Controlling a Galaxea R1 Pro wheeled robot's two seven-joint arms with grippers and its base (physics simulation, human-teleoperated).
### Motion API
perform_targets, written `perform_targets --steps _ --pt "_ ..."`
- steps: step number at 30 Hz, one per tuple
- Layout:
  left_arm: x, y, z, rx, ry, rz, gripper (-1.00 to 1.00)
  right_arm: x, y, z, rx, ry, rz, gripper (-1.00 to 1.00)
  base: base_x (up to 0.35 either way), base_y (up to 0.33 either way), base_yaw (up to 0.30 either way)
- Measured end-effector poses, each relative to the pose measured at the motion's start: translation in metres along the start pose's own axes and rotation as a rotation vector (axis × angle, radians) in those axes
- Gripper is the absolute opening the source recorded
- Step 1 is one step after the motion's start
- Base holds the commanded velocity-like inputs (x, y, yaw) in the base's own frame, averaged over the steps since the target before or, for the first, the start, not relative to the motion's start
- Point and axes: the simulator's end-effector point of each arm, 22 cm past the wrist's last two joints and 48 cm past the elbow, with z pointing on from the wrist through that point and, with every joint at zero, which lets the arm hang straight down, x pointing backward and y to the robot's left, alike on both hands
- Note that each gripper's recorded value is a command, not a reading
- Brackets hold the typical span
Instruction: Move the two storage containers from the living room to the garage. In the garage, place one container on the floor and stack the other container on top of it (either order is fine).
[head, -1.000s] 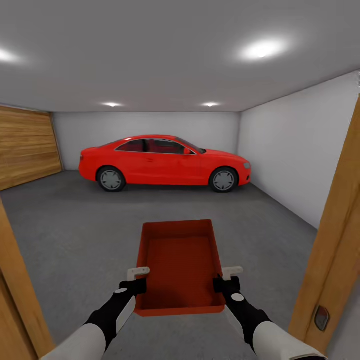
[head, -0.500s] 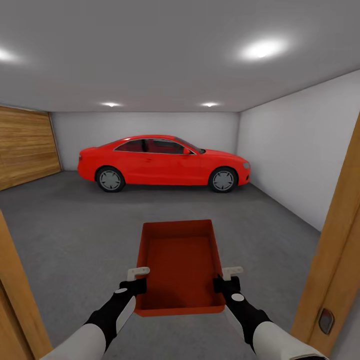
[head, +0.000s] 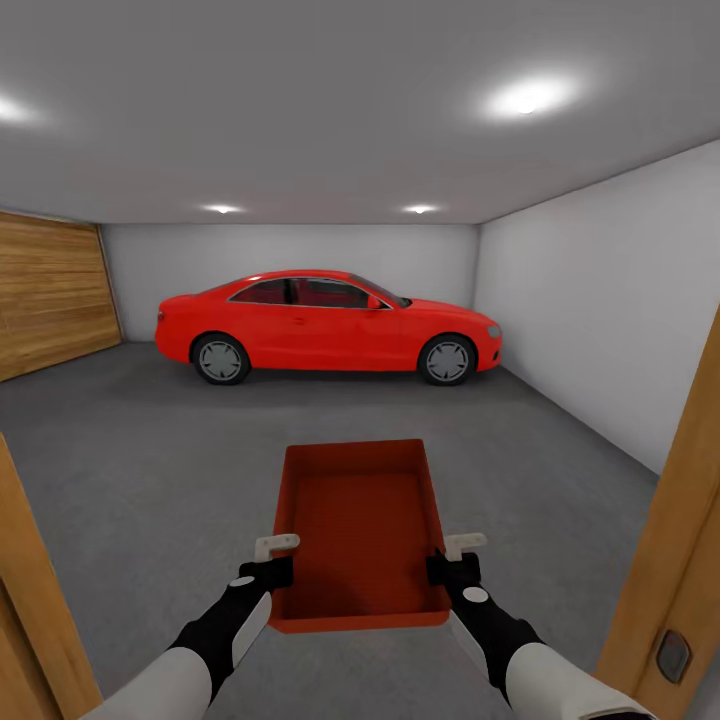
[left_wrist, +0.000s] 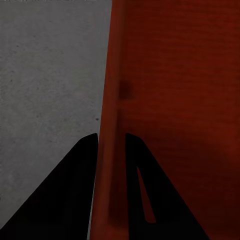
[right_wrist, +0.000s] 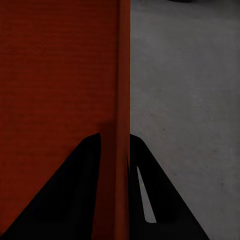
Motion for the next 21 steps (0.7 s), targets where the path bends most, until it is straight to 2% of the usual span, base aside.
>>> perform_targets --steps 8,15,21 --pt "0.0003 0.0 0.0 0.0 0.001 0.002 -1.0 0.001 0.0 -0.0002 0.0 0.001 0.002 -1.0 0.0 0.0 -0.004" --pt "-0.0001 0.0 0.0 0.0 0.0 0.001 -1.0 0.0001 0.0 -0.0001 0.0 0.0 0.001 -1.0 0.0 0.0 -0.158" --pt "0.0002 0.0 0.0 0.0 0.001 0.001 -1.0 0.0007 0.0 -0.0002 0.0 0.001 0.001 -1.0 0.001 0.0 -0.034"
